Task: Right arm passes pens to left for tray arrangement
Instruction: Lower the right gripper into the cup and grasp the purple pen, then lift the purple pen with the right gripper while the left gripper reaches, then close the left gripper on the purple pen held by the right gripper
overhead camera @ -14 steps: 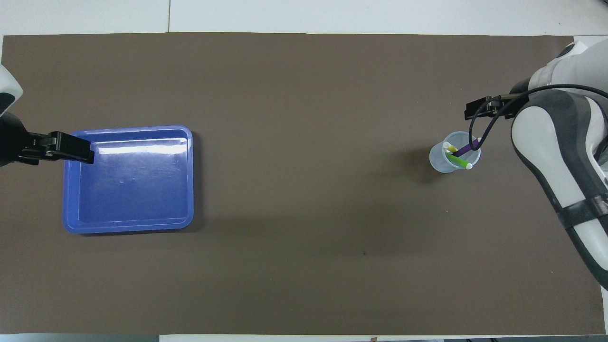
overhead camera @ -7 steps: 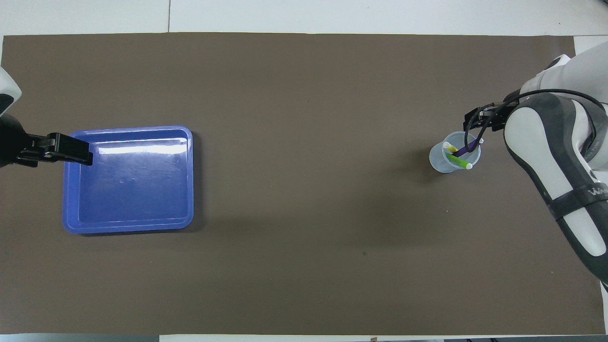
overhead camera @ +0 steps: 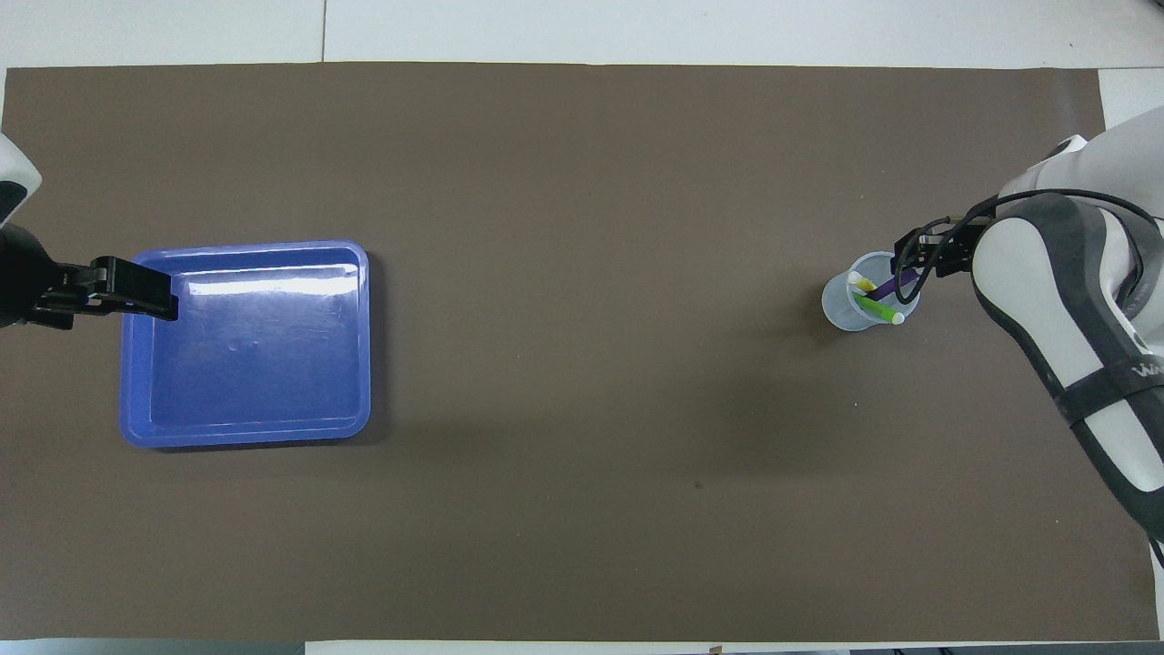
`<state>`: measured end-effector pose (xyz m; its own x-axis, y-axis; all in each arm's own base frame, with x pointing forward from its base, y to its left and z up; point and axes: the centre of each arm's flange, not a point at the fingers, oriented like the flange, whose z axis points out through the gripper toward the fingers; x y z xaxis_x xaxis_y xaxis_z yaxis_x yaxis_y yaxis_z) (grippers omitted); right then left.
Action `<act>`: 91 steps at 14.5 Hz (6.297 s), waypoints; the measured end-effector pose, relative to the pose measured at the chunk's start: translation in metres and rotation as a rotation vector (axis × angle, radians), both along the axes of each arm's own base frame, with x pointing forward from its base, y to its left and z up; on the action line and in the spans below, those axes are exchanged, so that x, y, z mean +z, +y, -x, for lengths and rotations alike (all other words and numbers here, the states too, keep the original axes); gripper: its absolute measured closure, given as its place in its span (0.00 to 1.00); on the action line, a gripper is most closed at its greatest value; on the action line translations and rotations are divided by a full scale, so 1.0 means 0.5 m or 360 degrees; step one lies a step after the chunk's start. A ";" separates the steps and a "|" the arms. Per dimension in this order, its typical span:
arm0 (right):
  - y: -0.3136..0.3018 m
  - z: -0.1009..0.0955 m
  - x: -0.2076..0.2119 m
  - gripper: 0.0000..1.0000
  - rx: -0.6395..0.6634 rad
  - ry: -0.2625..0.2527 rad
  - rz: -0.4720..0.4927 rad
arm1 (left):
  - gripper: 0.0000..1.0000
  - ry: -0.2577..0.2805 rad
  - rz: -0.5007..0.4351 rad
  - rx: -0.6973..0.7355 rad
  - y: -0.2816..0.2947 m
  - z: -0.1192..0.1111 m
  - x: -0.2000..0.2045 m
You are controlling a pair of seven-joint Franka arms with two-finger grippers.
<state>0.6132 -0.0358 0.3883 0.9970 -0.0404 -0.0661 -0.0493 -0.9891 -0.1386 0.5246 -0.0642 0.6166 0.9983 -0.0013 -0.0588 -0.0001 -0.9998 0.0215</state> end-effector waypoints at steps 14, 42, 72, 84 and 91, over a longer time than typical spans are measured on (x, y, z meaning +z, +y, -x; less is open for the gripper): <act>0.000 0.006 -0.003 0.48 -0.0006 -0.0015 0.0000 | 0.00 0.0023 -0.0003 0.0006 0.001 0.008 -0.011; 0.011 0.011 0.026 0.82 0.0010 0.0010 -0.0022 | 0.00 0.0024 -0.0007 0.0053 -0.004 0.008 -0.011; 0.897 0.221 0.449 0.82 -0.1177 -0.0089 -0.0928 | 0.00 0.0759 0.0752 0.2209 -0.172 0.011 -0.052; 0.921 0.241 0.416 0.82 -0.1186 -0.0077 -0.0926 | 0.01 0.0825 0.0841 0.2307 -0.199 0.023 -0.100; 0.919 0.239 0.406 0.82 -0.1197 -0.0088 -0.0932 | 0.20 0.0832 0.0821 0.2274 -0.229 0.041 -0.110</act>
<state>0.4936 0.4236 0.5913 0.7255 -0.6476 -0.2328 -0.6227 -0.4738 -0.6228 0.5040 -0.1787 0.5614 0.0704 0.7428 -0.6658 0.9974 -0.0605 0.0380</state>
